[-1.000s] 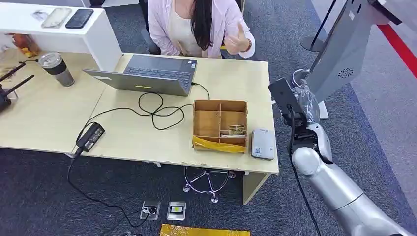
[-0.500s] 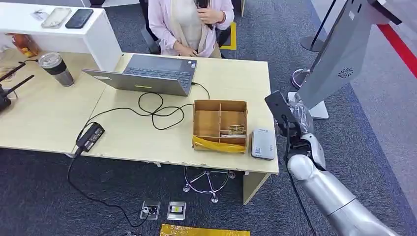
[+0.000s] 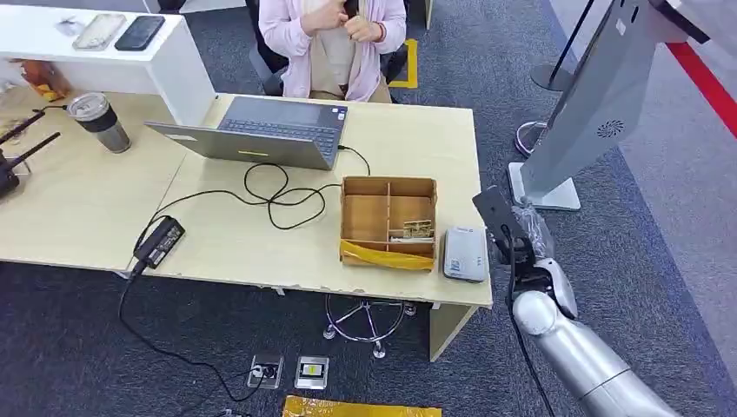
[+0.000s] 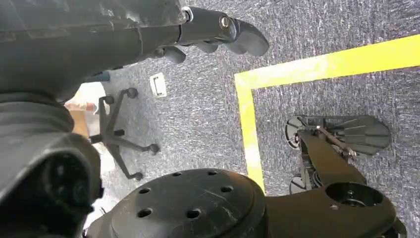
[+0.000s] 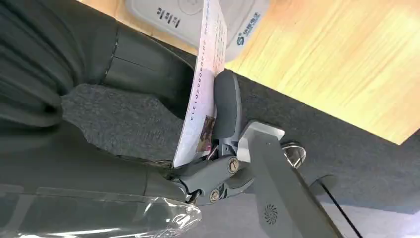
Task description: Pass the card to the sensor for recognition and then transmit it.
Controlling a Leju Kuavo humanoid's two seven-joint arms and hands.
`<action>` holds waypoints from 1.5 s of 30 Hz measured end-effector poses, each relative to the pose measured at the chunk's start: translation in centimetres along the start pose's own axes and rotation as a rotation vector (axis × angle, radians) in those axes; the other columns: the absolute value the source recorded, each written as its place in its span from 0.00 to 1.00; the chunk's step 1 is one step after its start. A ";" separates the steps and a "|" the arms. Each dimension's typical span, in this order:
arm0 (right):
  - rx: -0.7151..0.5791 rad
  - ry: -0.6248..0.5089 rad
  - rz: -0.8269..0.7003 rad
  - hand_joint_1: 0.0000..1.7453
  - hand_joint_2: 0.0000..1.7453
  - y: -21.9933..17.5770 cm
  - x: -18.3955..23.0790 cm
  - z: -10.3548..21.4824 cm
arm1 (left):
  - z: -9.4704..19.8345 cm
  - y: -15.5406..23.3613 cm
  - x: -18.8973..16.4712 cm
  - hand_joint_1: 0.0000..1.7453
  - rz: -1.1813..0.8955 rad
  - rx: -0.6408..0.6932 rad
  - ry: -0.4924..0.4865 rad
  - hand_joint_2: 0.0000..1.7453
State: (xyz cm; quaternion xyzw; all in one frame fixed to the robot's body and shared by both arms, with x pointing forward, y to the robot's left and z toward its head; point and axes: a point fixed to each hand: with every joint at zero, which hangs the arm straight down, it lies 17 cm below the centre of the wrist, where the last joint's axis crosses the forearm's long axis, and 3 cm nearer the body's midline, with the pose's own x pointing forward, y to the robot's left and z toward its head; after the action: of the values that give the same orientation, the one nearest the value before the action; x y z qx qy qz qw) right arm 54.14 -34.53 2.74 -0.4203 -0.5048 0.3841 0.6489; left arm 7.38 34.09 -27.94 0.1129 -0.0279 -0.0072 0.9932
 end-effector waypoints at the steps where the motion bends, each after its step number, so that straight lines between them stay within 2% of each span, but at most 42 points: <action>1: 0.007 0.001 0.004 1.00 1.00 0.3 -0.1 0.1 | 0.0 0.0 0.0 0.00 0.000 0.000 0.000 0.00; 15: 0.085 0.011 0.087 1.00 1.00 2.9 -1.3 1.2 | 0.0 0.2 0.0 0.00 0.002 0.009 0.001 0.00; 45: 0.173 0.059 0.160 1.00 1.00 7.1 -2.9 3.5 | 0.0 0.0 -0.2 0.00 -0.003 0.001 0.014 0.00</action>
State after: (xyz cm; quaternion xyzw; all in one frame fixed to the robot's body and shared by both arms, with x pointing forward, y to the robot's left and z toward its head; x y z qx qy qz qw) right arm 49.62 -34.11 -4.36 -0.4125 -0.4154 0.4643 0.6646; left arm 7.14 34.14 -27.94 0.1133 -0.0210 -0.0080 0.9933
